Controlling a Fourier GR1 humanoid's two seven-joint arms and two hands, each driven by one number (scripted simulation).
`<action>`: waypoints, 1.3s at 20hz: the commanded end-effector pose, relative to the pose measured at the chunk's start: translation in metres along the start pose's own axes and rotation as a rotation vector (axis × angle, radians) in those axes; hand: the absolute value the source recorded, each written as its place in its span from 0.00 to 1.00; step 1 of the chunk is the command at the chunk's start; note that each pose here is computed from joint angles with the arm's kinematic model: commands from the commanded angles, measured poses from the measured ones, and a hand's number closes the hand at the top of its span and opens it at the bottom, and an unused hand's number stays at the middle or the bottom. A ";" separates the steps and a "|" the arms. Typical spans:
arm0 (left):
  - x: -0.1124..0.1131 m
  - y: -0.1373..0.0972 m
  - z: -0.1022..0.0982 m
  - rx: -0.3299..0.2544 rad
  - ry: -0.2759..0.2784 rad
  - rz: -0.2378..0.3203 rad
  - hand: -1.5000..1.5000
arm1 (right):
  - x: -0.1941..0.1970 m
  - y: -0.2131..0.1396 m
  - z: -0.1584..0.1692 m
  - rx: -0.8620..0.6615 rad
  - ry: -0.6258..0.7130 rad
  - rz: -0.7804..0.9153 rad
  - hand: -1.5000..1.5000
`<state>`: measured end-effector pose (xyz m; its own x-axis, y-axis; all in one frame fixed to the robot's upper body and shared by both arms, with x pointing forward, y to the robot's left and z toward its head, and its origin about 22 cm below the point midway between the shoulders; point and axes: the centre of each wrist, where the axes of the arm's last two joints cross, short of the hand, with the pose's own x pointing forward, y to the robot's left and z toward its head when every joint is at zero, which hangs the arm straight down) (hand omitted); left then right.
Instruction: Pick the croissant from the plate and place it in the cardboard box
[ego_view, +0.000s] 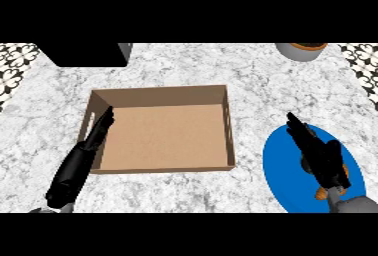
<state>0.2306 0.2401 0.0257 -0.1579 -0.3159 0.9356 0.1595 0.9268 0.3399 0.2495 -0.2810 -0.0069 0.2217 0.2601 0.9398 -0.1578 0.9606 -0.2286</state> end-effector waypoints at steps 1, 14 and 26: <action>0.006 0.028 0.003 0.094 0.051 -0.055 0.50 | 0.010 -0.006 0.008 -0.033 -0.050 -0.011 0.00; -0.040 0.126 0.015 0.423 0.391 -0.233 0.50 | -0.062 -0.129 0.098 -0.181 -0.279 0.268 0.00; -0.042 0.105 -0.011 0.399 0.357 -0.238 0.50 | -0.014 -0.211 0.098 0.027 -0.146 0.825 0.00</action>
<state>0.2558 0.3561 0.0202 0.2115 -0.5012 0.8391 -0.2284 0.8094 0.5411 0.1721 -0.4896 0.0300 -0.1161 0.7684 0.6293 -0.1531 0.6122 -0.7758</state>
